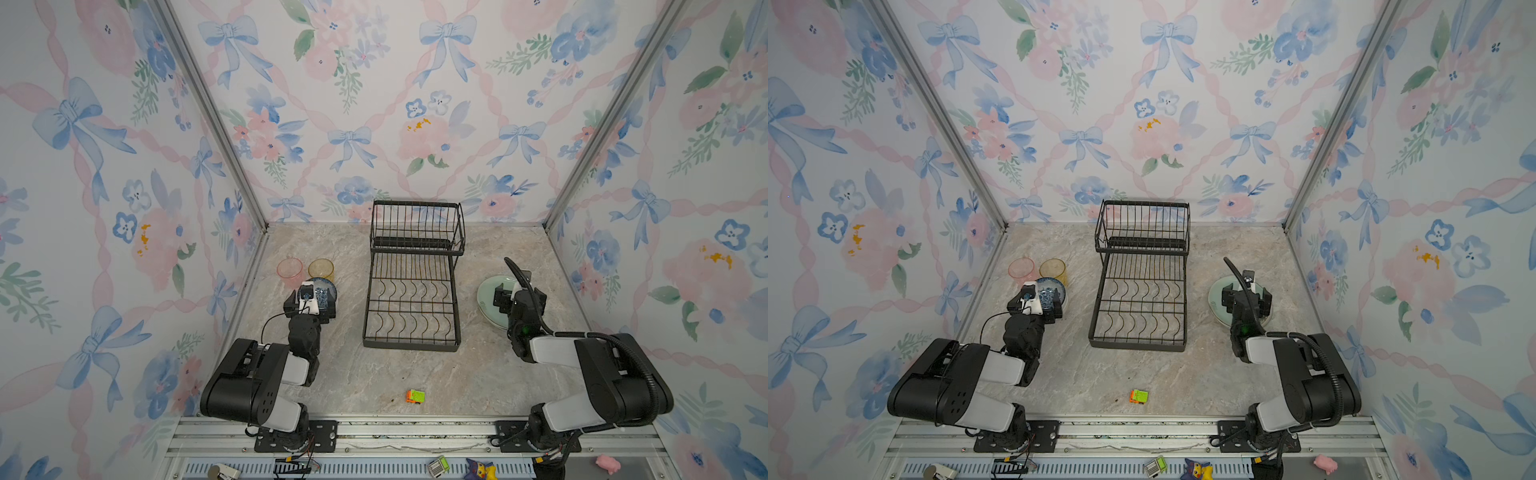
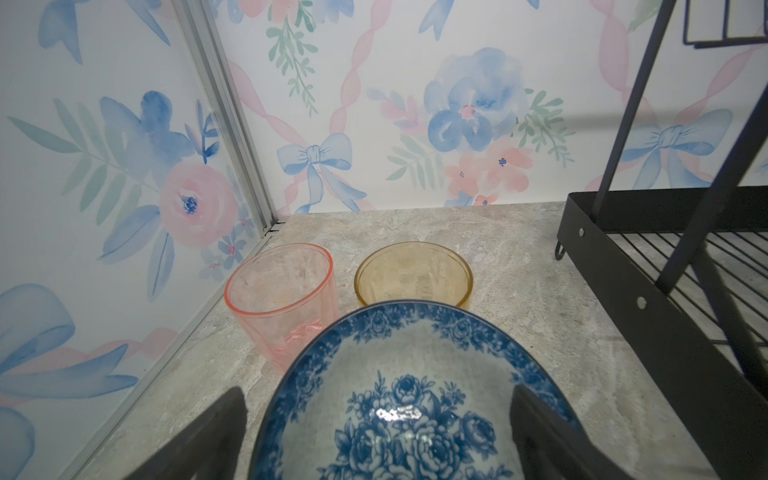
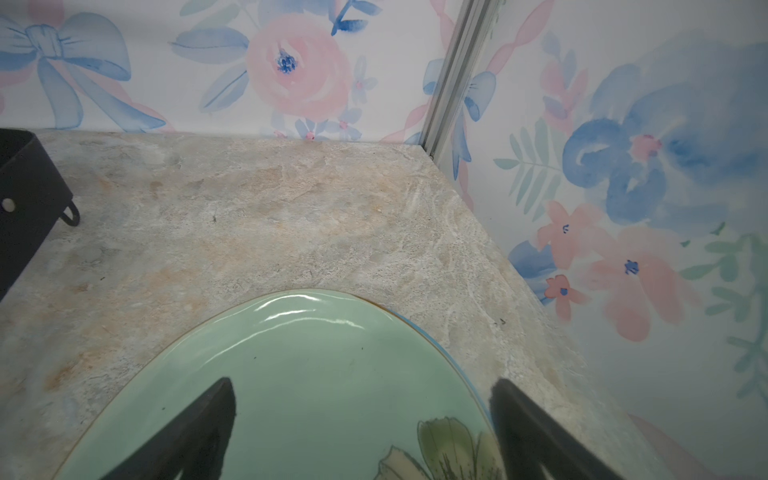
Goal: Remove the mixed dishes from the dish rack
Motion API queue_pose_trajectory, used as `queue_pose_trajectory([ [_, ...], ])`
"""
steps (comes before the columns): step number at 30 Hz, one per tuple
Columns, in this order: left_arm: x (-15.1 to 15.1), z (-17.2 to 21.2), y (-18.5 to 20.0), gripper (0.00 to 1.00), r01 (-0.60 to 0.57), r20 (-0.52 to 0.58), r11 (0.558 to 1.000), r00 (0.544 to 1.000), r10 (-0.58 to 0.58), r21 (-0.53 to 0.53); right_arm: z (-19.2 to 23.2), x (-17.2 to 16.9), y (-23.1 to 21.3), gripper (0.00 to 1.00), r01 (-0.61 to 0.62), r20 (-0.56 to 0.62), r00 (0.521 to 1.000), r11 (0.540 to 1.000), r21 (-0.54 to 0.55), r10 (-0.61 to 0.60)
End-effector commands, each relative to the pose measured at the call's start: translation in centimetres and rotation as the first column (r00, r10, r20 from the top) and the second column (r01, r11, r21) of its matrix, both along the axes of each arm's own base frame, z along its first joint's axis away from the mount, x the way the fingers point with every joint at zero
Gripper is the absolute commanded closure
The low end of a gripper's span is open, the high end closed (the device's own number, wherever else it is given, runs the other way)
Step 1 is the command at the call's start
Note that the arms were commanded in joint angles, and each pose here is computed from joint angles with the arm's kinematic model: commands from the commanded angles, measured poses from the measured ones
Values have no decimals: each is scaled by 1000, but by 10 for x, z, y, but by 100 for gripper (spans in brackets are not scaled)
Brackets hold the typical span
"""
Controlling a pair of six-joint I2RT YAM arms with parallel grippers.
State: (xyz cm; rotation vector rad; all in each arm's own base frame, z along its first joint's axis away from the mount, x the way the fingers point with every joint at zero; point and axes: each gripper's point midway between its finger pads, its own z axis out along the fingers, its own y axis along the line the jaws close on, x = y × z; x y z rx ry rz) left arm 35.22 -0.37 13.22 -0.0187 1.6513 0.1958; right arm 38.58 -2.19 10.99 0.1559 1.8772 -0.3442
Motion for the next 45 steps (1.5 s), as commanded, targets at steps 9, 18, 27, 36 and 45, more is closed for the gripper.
queue_pose_trajectory([
  [9, -4, -2, -3, 2, 29, 24, 999, 999, -30, 22, -10, 8, 7, 3, -87, 19, 996, 993, 83, 86],
  [18, -20, 4, -6, 2, 9, 96, 998, 995, -14, 56, -10, 8, 7, 3, -88, 18, 996, 993, 82, 87],
  [27, -19, 4, 0, 2, -28, 98, 998, 995, 23, 48, -10, 9, 7, 3, -88, 20, 996, 993, 82, 87],
  [36, -19, 4, 0, 2, -28, 99, 998, 995, 24, 47, -10, 8, 7, 3, -88, 19, 996, 993, 83, 87],
  [45, -19, 4, 0, 2, -29, 99, 998, 995, 24, 47, -10, 9, 7, 3, -88, 20, 996, 993, 83, 87],
])
